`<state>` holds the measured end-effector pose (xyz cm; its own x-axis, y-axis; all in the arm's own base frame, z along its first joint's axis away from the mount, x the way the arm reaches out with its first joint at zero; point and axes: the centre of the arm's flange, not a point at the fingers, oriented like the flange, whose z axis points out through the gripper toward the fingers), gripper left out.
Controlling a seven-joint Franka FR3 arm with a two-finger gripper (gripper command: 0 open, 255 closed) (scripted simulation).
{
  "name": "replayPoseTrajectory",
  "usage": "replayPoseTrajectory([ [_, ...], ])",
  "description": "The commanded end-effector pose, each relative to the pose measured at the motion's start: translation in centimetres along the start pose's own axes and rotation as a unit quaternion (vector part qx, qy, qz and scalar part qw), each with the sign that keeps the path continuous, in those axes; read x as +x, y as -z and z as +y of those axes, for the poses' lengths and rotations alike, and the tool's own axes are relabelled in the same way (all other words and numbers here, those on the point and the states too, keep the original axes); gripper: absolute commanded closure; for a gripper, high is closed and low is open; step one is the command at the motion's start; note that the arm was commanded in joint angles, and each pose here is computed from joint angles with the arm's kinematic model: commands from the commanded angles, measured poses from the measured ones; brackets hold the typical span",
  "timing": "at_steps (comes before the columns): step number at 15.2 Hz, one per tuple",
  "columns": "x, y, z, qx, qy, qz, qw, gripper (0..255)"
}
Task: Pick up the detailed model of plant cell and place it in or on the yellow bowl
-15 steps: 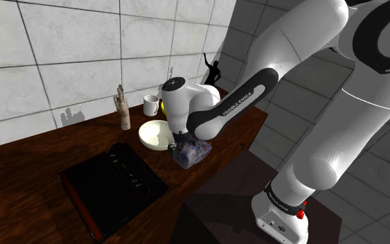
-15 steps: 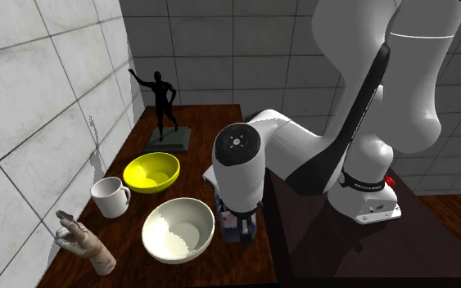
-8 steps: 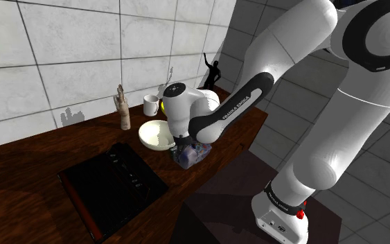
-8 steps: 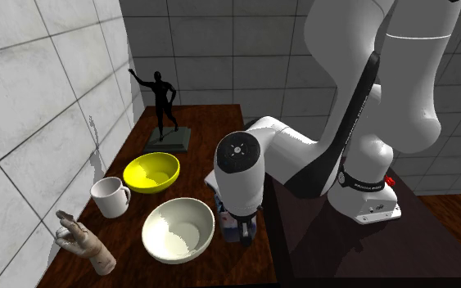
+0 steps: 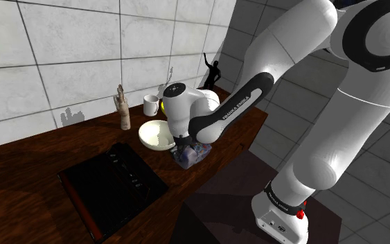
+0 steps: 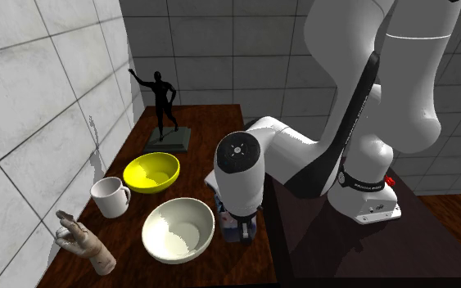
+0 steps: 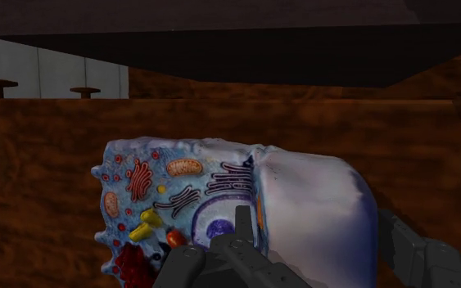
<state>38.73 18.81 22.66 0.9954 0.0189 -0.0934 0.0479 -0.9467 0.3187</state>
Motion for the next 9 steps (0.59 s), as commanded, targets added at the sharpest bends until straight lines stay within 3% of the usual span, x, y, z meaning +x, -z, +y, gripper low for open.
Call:
replayPoseTrajectory([
  [1,0.0,0.0,0.0,0.0,0.0,0.0,1.0,255],
  [5,0.0,0.0,0.0,0.0,0.0,0.0,1.0,255],
  [9,-0.2,2.0,0.7,0.0,0.0,0.0,1.0,255],
])
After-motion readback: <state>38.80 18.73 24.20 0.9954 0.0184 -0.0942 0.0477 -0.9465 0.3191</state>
